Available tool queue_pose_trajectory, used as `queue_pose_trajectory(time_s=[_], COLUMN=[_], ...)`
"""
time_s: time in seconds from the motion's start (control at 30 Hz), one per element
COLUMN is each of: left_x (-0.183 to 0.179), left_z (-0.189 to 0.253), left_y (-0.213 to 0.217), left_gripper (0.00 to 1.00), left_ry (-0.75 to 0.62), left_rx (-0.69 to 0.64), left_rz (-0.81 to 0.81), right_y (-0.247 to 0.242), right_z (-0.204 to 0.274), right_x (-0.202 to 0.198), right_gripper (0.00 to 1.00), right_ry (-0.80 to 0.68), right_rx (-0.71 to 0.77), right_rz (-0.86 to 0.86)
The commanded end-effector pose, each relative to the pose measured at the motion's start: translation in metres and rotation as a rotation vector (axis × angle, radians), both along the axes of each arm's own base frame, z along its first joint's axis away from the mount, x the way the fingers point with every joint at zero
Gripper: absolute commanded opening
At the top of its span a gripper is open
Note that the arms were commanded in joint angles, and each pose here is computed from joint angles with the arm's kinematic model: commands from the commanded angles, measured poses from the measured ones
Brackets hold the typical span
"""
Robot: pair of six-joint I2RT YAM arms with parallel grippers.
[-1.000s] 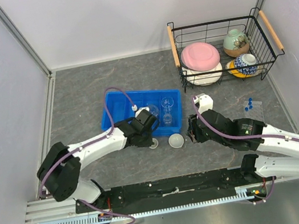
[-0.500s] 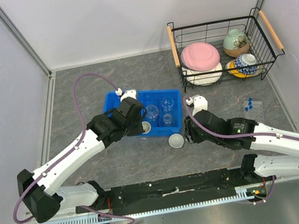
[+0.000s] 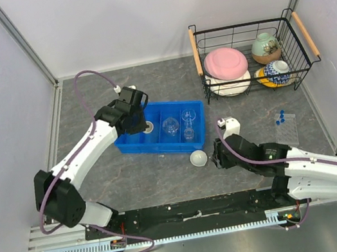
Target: Organize the chemistry lab equipment
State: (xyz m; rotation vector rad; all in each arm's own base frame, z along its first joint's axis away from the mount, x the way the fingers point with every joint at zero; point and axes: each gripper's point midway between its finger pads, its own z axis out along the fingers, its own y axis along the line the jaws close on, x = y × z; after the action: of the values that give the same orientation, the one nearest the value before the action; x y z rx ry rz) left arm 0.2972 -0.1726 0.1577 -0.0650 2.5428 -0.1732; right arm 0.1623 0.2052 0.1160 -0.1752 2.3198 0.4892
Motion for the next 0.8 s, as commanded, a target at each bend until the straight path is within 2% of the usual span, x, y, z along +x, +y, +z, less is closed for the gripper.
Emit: queue_pose_trajectory(time_s=[0.0, 0.37, 0.63, 0.77], left_x=[0.029, 0.071, 0.092, 0.101], left_z=[0.010, -0.012, -0.039, -0.051], left_y=[-0.014, -0.006, -0.007, -0.006], left_gripper=[0.02, 0.02, 0.02, 0.02], left_ry=[-0.044, -0.017, 0.025, 0.037], left_rx=[-0.045, -0.055, -0.056, -0.051], left_rz=[-0.035, 0.044, 0.064, 0.070], right_y=[0.005, 0.006, 0.024, 0.029], right_z=[-0.003, -0.036, -0.038, -0.044], right_x=[0.000, -0.003, 0.002, 0.006], right_gripper=[0.45, 0.46, 0.48, 0.48], right_ry=[0.000, 0.029, 0.005, -0.002], right_rx=[0.146, 0.219, 0.300, 0.287], right_rz=[-0.081, -0.119, -0.100, -0.095])
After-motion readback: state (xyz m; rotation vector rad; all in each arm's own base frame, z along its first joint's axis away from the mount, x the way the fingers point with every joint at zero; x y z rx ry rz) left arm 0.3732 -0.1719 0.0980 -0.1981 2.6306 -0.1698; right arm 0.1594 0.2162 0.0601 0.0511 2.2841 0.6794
